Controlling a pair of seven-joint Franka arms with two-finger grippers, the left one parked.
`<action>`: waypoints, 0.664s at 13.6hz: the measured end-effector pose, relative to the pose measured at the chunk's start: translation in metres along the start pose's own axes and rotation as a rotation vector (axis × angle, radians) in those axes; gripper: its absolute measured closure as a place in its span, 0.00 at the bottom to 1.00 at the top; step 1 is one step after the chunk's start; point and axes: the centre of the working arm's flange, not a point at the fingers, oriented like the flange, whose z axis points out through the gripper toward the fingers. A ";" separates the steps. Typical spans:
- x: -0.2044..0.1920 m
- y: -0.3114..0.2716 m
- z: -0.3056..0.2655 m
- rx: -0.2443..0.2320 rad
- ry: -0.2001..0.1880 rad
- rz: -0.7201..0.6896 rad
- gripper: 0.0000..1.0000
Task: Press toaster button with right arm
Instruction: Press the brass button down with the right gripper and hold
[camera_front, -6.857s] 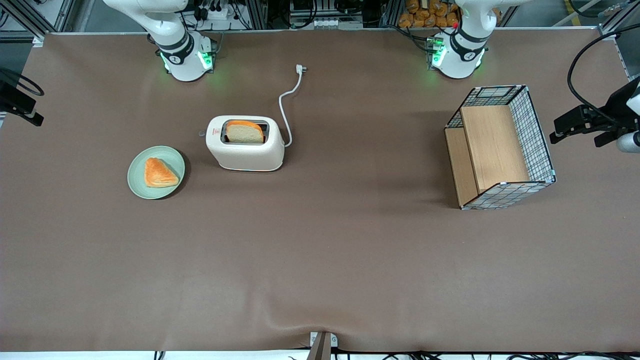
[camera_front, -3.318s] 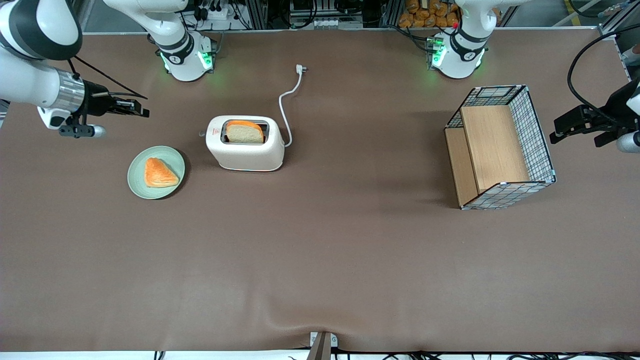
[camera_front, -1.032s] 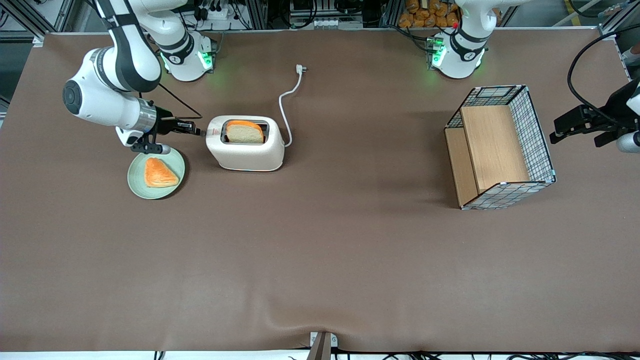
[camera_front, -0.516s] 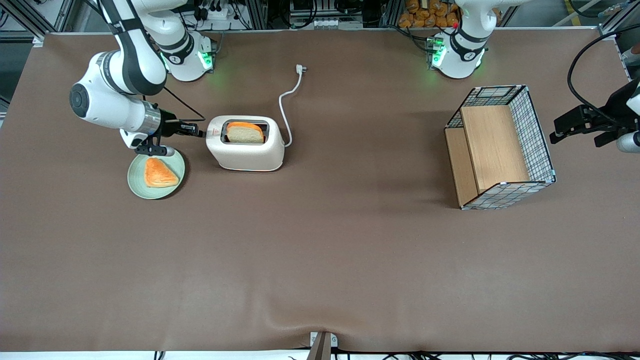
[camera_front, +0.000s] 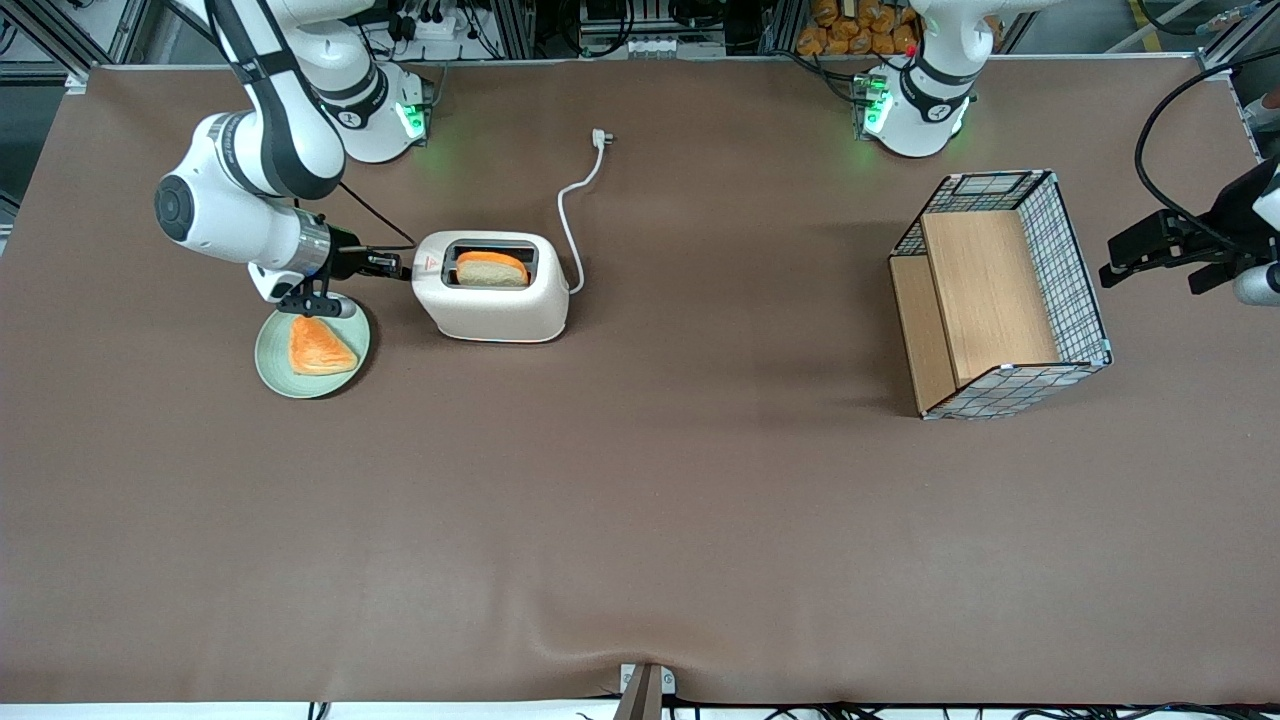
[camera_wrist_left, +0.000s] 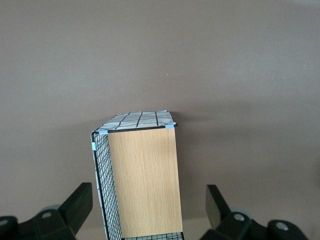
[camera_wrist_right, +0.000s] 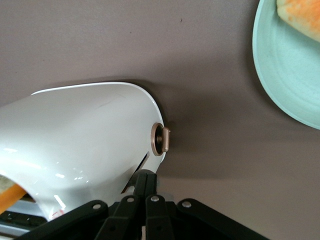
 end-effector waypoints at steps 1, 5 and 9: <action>0.000 0.000 0.002 -0.003 0.000 0.001 0.99; 0.000 0.001 0.007 -0.008 0.009 0.002 0.99; 0.001 0.002 0.009 -0.010 0.010 0.005 0.99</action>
